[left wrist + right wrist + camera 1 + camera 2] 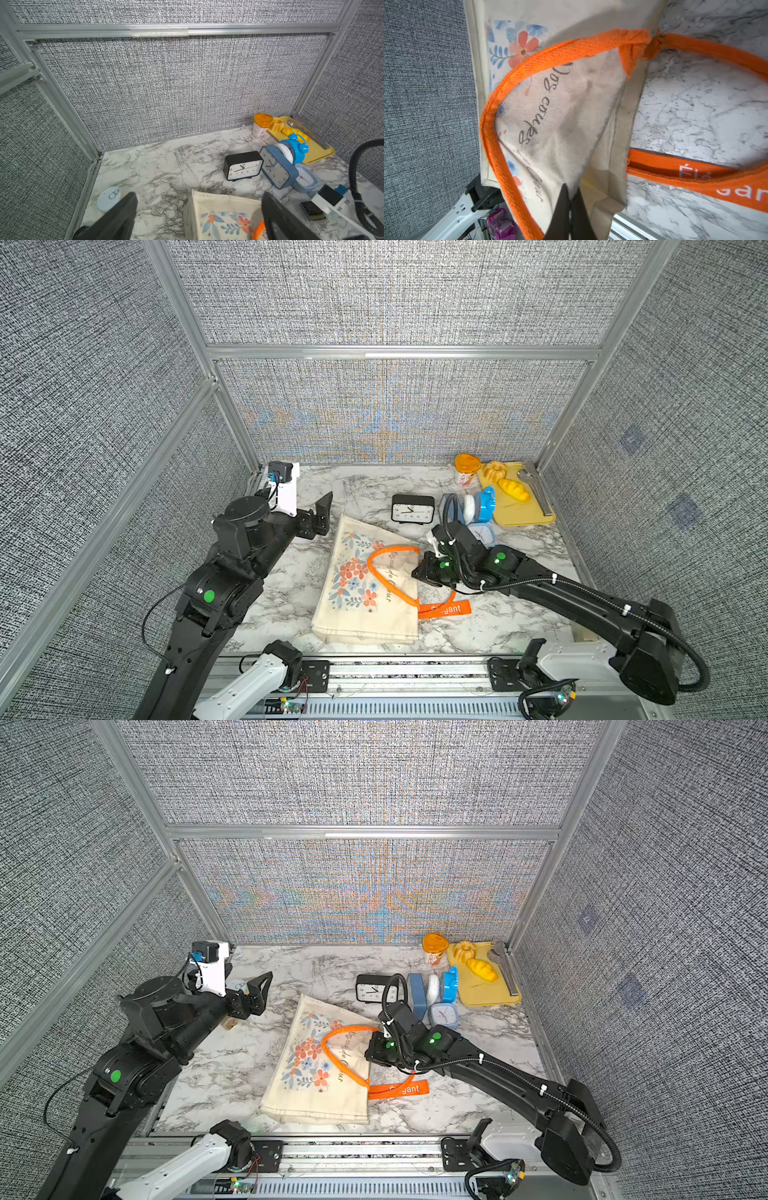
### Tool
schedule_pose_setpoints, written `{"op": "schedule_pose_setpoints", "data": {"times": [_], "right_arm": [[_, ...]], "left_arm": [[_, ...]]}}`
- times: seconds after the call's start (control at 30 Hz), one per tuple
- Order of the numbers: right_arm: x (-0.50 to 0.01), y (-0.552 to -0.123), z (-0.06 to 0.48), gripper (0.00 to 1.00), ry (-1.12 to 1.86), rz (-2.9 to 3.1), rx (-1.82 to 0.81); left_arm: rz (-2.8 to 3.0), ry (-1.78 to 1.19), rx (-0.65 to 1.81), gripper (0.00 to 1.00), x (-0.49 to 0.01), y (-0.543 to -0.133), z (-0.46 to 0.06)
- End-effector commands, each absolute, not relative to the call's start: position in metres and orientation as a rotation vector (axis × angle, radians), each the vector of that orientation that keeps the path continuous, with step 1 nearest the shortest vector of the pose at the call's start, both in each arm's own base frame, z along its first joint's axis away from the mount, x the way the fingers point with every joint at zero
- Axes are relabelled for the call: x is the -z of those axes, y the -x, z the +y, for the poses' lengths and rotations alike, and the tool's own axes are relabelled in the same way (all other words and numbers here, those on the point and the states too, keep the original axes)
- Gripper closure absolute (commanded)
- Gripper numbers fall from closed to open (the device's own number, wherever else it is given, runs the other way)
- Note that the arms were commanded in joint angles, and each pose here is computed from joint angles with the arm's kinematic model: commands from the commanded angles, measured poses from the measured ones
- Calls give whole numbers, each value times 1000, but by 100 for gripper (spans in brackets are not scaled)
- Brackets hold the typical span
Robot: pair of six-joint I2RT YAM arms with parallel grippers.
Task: Take the alarm clock out of the canvas bag
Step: Move the canvas bag to the center of the board.
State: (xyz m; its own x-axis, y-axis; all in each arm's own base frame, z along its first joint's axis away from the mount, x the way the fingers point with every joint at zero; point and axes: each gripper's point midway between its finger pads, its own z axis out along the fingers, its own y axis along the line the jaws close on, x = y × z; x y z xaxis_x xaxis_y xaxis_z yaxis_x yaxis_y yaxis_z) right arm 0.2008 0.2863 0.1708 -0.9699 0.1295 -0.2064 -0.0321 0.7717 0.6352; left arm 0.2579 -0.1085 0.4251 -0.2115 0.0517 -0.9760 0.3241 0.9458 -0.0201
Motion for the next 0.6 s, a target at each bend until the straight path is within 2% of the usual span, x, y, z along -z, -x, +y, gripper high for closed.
{"op": "schedule_pose_setpoints", "data": {"times": [0.0, 0.07, 0.13, 0.17, 0.2, 0.27, 0.33, 0.5, 0.57], "right_arm": [[-164, -199, 266, 100, -45, 2748, -866], [-167, -206, 259, 97, -55, 2717, -836], [-168, -208, 257, 59, -50, 2713, -834], [-171, -209, 256, 51, -29, 2708, -828], [-178, -211, 255, 48, -3, 2690, -820], [-203, -221, 251, 36, 57, 2610, -778], [-243, -236, 242, 30, 116, 2467, -709], [-336, -278, 167, 3, 134, 2047, -293], [-352, -290, 131, 1, 95, 1923, -159]], "left_arm": [[1736, -295, 244, 6, -433, -263, -111], [1734, -284, 225, 5, -432, -268, -110], [1732, -247, 195, 5, -430, -274, -105], [1726, -208, 174, 4, -428, -278, -100], [1720, -176, 152, 3, -425, -281, -96], [1685, -140, 97, 1, -419, -289, -89], [1656, -123, 10, 1, -409, -299, -82], [1645, -86, -113, 1, -381, -337, -61], [1668, -36, -137, 1, -363, -354, -48]]}}
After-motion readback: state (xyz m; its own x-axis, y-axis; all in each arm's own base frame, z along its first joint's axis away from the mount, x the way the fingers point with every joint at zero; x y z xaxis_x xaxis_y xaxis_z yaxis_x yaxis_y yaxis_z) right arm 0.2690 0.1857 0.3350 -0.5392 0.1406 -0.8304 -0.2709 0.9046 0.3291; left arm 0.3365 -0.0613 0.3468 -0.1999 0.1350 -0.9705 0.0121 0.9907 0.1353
